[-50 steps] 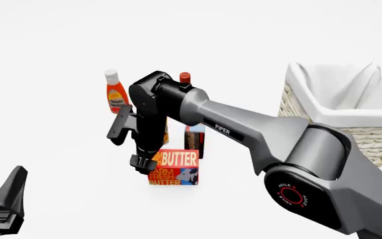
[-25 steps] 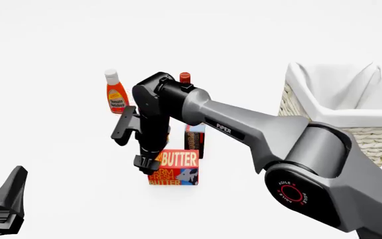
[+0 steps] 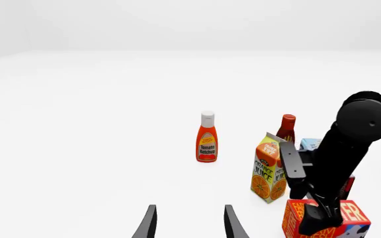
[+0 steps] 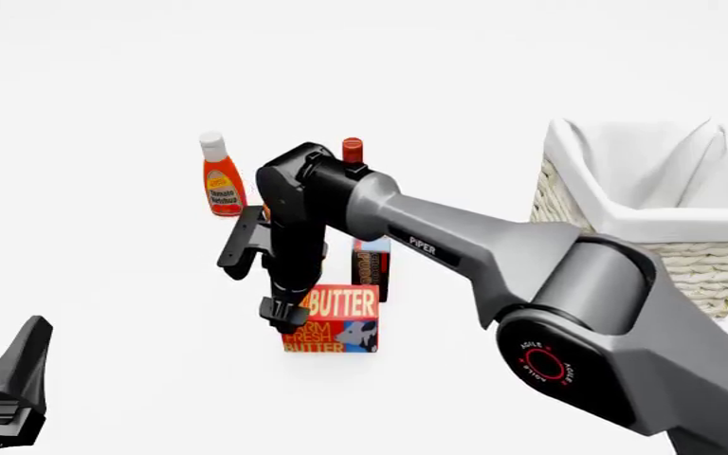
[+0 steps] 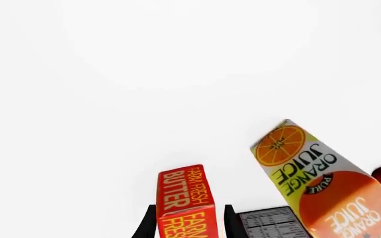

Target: Pick the butter and place it in the basket.

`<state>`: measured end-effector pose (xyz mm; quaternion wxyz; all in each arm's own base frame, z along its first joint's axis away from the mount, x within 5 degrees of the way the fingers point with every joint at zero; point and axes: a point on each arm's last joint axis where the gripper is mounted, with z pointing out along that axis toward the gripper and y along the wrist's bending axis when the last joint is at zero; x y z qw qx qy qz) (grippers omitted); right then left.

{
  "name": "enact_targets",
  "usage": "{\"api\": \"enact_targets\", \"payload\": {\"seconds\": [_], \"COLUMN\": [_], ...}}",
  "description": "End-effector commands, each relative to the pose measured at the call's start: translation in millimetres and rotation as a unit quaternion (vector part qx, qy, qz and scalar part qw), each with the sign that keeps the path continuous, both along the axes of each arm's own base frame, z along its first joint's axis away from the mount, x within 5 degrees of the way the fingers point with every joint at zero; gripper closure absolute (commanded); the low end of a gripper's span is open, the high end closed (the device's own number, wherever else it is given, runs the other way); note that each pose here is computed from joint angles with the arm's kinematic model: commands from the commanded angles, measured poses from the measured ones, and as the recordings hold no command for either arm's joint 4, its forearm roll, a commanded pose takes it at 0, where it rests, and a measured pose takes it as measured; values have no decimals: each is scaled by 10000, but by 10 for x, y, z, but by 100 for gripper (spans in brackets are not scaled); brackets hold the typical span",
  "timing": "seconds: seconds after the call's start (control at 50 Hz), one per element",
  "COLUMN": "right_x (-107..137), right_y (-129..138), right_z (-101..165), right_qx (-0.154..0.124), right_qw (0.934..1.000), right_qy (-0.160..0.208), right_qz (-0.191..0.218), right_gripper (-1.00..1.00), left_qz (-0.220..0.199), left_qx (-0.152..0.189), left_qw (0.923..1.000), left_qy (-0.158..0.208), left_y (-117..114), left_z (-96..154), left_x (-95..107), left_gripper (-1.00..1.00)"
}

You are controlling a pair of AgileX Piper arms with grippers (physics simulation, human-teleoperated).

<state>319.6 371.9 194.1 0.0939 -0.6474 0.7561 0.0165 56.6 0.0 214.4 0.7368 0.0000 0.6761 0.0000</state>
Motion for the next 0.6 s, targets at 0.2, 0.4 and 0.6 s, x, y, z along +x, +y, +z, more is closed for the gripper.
{"api": "enact_targets", "payload": {"seconds": [0.2, 0.4, 0.6], "right_x": [-5, -25, 42], "right_y": [13, 29, 26], "right_z": [-133, -160, -157], "right_qx": [-114, -138, -93], "right_qw": [9999, 9998, 9999], "right_qy": [91, 122, 69], "right_qz": [-74, -99, -86], "right_gripper": [-100, 100, 100], "left_qz": [0, 0, 0], "left_qx": [0, 0, 0], "left_qw": [10000, 10000, 10000], "left_qy": [0, 0, 0], "left_y": [0, 0, 0], "left_z": [0, 0, 0], "left_x": [0, 0, 0], "left_gripper": [-100, -100, -100]}}
